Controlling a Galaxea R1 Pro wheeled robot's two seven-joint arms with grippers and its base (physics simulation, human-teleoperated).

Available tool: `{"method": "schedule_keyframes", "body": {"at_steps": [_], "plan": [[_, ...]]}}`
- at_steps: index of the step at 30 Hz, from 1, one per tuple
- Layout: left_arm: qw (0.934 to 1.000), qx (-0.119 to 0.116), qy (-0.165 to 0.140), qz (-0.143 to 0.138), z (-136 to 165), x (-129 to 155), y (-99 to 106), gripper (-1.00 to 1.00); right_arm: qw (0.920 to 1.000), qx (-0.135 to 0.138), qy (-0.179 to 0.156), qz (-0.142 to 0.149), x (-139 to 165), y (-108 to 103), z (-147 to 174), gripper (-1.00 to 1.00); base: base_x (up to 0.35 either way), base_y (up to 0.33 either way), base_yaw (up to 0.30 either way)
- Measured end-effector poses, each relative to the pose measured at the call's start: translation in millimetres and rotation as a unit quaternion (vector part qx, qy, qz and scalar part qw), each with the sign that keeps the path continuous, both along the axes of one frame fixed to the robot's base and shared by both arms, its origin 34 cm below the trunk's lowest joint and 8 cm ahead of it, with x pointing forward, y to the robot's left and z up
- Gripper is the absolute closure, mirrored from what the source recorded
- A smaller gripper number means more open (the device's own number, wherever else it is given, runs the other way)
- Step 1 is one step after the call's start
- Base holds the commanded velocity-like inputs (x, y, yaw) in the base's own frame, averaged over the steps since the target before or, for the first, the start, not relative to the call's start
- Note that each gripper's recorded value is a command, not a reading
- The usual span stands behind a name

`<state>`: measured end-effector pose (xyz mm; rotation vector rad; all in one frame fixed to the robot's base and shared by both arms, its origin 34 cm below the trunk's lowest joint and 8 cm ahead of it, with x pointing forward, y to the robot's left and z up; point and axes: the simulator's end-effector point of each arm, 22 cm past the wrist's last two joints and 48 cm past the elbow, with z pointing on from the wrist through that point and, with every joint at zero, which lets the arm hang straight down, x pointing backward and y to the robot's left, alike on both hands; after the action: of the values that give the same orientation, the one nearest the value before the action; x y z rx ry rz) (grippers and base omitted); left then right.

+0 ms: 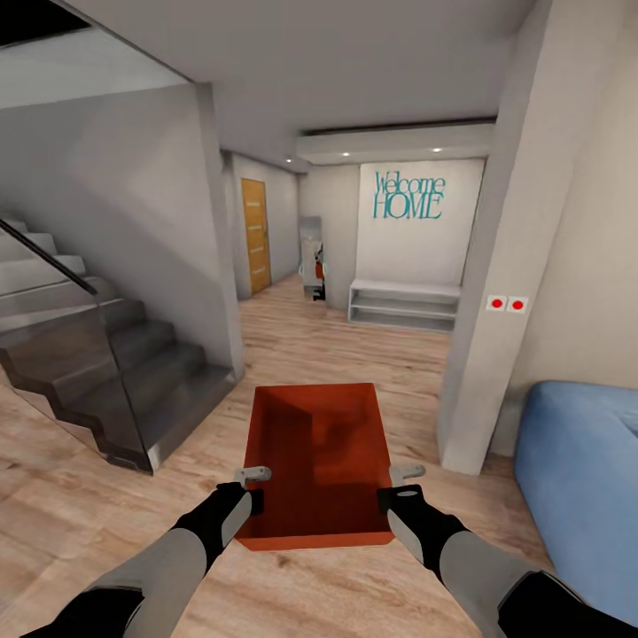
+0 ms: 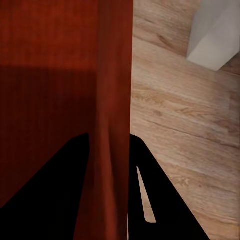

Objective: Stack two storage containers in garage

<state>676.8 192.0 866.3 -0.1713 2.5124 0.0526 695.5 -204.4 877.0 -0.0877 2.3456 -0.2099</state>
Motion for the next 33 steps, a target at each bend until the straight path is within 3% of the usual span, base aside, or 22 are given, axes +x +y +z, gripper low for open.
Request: {"method": "schedule_keyframes", "body": {"at_steps": [33], "plan": [[1.0000,0.000,-0.003,0.000,0.7,1.1,-0.2,1.00,1.0000,0.000,-0.003,0.000,1.0,-0.1,0.9,1.00,0.322,0.000,0.000]]}}
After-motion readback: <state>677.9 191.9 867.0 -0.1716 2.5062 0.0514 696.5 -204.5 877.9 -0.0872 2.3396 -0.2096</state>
